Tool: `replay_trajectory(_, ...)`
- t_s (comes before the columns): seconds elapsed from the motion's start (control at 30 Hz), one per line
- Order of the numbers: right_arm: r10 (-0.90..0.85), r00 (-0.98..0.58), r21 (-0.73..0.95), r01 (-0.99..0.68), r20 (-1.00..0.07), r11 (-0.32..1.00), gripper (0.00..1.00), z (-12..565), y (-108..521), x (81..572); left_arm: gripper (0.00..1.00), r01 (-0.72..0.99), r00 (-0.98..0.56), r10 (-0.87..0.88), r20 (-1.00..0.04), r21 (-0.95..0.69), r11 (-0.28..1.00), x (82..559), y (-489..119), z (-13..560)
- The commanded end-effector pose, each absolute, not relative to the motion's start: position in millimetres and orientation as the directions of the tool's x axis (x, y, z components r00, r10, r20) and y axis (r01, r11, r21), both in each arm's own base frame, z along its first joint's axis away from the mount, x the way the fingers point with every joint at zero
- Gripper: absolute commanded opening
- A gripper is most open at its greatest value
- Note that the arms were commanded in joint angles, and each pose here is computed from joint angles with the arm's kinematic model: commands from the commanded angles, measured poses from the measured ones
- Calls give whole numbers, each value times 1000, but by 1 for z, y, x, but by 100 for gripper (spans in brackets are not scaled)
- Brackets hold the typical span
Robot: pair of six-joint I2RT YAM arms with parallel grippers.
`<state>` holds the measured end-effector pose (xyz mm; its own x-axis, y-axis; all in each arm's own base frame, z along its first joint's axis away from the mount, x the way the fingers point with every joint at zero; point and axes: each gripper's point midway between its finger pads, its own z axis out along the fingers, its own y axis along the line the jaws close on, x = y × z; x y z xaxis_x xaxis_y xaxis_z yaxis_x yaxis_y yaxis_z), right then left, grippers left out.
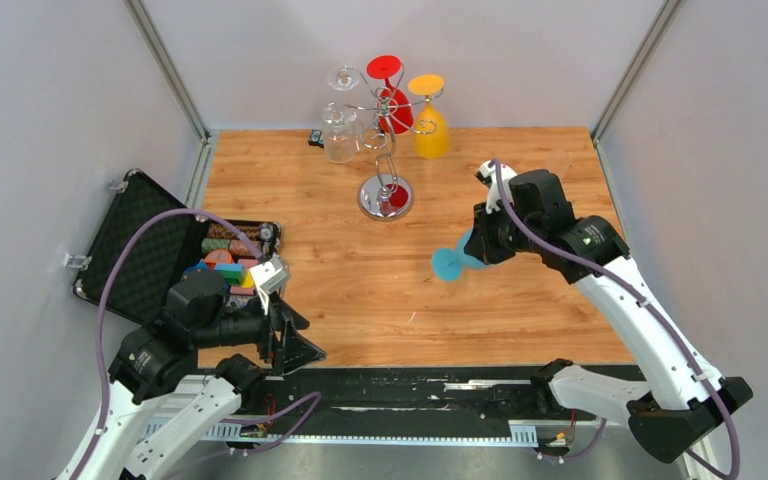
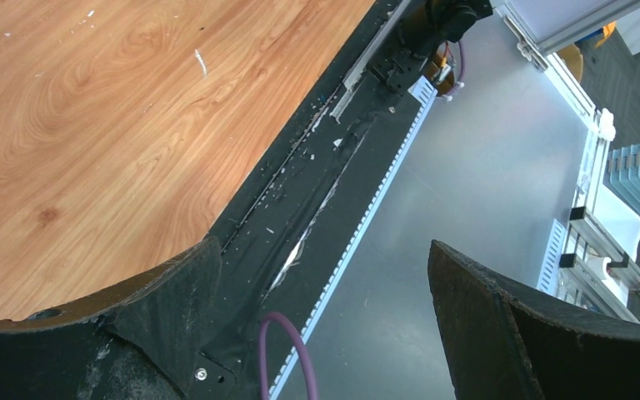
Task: Take the wine glass off the wine glass rack
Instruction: Place the wine glass at the center of the board.
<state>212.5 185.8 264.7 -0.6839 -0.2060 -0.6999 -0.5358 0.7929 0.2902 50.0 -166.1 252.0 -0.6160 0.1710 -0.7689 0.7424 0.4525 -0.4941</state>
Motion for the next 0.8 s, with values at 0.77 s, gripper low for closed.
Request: replay_trajectory(0.77, 82, -741, 39, 75, -667, 996, 0, 226, 30, 333, 100, 769, -576, 167, -800, -461, 442, 55, -168, 254)
